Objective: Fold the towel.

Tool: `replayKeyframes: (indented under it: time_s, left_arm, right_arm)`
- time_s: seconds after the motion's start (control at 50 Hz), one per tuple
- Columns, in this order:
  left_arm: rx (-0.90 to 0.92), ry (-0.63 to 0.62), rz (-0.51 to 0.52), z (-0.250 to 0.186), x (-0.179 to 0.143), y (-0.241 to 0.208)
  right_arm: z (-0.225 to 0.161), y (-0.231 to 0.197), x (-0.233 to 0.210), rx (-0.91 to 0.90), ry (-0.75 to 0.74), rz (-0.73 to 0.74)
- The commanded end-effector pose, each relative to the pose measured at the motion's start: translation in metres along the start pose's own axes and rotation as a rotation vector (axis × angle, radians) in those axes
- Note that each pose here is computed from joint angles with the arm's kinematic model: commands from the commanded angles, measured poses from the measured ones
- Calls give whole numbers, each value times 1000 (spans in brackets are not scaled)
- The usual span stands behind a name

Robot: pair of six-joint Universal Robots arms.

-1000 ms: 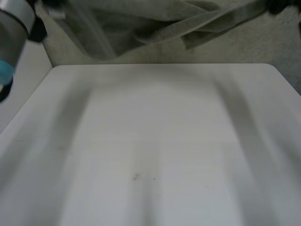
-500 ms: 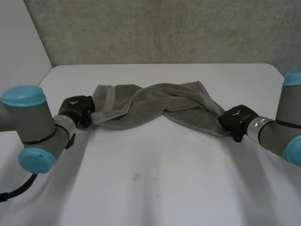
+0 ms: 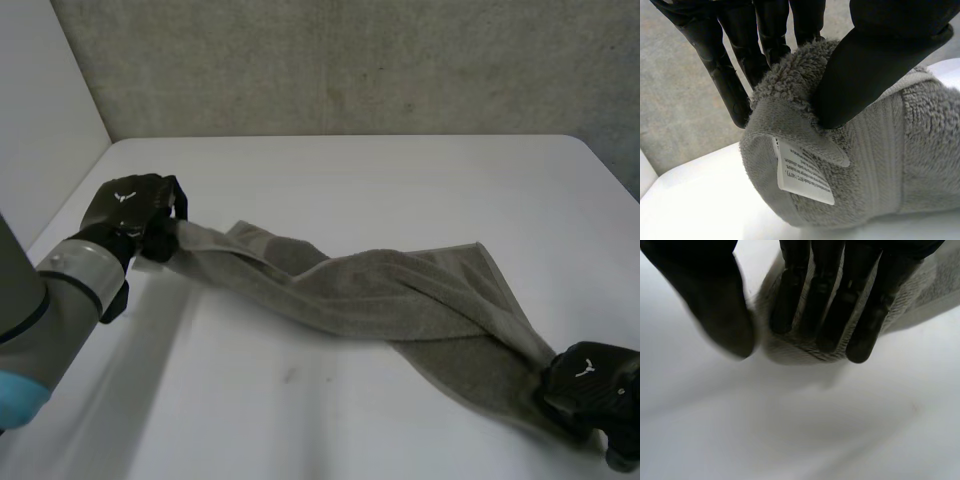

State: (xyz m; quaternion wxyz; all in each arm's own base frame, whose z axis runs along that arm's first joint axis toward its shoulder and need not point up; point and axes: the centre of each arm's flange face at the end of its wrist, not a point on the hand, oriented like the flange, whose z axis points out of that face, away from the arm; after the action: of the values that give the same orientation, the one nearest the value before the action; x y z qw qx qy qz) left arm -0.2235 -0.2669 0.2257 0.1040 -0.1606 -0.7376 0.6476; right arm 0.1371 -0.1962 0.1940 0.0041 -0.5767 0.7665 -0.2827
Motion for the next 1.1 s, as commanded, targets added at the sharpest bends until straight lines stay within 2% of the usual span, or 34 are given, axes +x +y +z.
replayKeyframes:
  time_s: [0.02,0.14,0.18,0.3,0.56,0.74,0.94,1.0,1.1]
  left_arm:
    - [6,44,2,-11,5,-1]
    - [20,60,6,-12,11,-5]
    - [32,73,10,-13,15,-8]
    - [51,91,17,-16,21,-14]
    - [233,116,33,-42,29,-67]
    - [301,140,42,-60,33,-86]
    - [355,195,54,-81,38,-99]
    - [355,198,55,-82,38,-98]
    - [353,194,55,-79,37,-97]
  right_arm:
    - [-15,-24,30,233,97,37]
    - [-20,-39,55,350,129,188]
    - [-10,-44,76,379,143,263]
    - [6,-72,89,445,111,322]
    - [96,-148,114,538,74,374]
    - [138,-180,98,612,-4,402]
    - [170,-204,38,662,-270,433]
    - [176,-207,25,653,-291,421]
    - [176,-211,30,679,-256,407]
